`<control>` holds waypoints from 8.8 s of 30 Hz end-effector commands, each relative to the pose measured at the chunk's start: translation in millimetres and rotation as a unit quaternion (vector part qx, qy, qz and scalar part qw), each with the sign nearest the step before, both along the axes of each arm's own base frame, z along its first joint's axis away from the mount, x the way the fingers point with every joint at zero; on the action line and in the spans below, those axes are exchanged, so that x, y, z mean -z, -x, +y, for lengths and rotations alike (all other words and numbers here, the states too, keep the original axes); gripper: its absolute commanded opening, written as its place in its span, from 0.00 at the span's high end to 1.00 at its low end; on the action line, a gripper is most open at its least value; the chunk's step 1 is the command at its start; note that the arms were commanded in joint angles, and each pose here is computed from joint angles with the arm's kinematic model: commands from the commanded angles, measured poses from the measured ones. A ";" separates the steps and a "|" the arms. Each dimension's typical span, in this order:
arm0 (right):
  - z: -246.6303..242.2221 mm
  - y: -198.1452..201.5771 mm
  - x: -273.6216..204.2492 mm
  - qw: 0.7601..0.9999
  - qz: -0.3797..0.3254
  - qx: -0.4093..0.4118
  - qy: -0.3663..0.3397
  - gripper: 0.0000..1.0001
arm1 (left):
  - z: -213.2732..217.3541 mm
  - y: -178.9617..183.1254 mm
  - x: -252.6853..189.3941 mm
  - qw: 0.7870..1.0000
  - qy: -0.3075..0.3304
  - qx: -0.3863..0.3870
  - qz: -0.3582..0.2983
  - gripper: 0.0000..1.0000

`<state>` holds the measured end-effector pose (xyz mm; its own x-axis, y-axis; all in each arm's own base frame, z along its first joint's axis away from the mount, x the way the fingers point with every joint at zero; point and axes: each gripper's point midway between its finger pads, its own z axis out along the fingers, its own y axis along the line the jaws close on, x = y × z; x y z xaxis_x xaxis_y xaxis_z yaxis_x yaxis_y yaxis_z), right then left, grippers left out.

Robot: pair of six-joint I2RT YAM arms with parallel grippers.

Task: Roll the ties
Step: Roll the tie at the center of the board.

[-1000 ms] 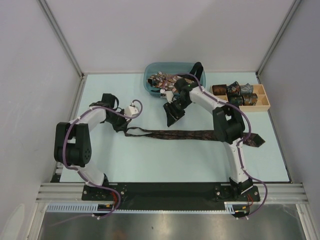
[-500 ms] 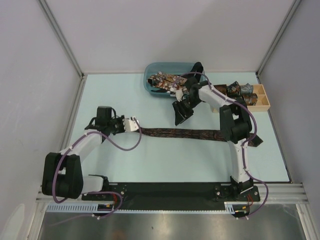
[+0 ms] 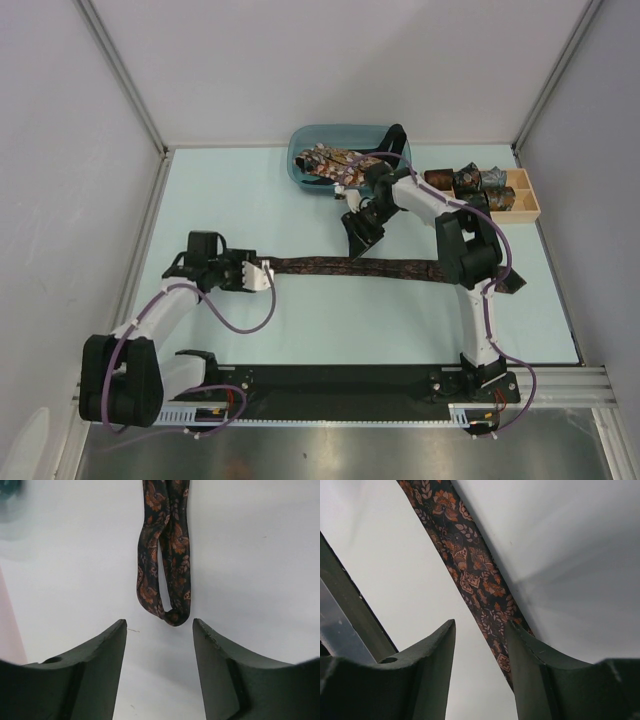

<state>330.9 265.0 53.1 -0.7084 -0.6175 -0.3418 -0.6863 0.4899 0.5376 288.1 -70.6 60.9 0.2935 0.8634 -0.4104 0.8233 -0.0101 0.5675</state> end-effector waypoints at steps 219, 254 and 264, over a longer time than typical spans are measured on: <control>-370.4 -30.3 -98.5 0.921 -0.269 0.112 0.260 0.31 | -35.1 -51.5 -9.4 0.984 0.040 -0.063 0.161 0.36; 62.7 -39.3 -9.8 0.996 -0.061 0.008 -0.063 0.66 | 14.0 -44.0 50.4 0.947 -0.043 -0.195 0.251 0.69; 30.6 2.8 54.8 0.999 -0.034 0.005 0.029 0.70 | 8.4 -44.6 57.5 0.950 -0.033 -0.179 0.252 0.69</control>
<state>345.9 311.7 25.9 -0.6924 -0.5749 -0.4361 -0.7153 0.4677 0.5192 329.8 -65.9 17.0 -0.2705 0.8841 -0.3809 0.9420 0.3248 0.0850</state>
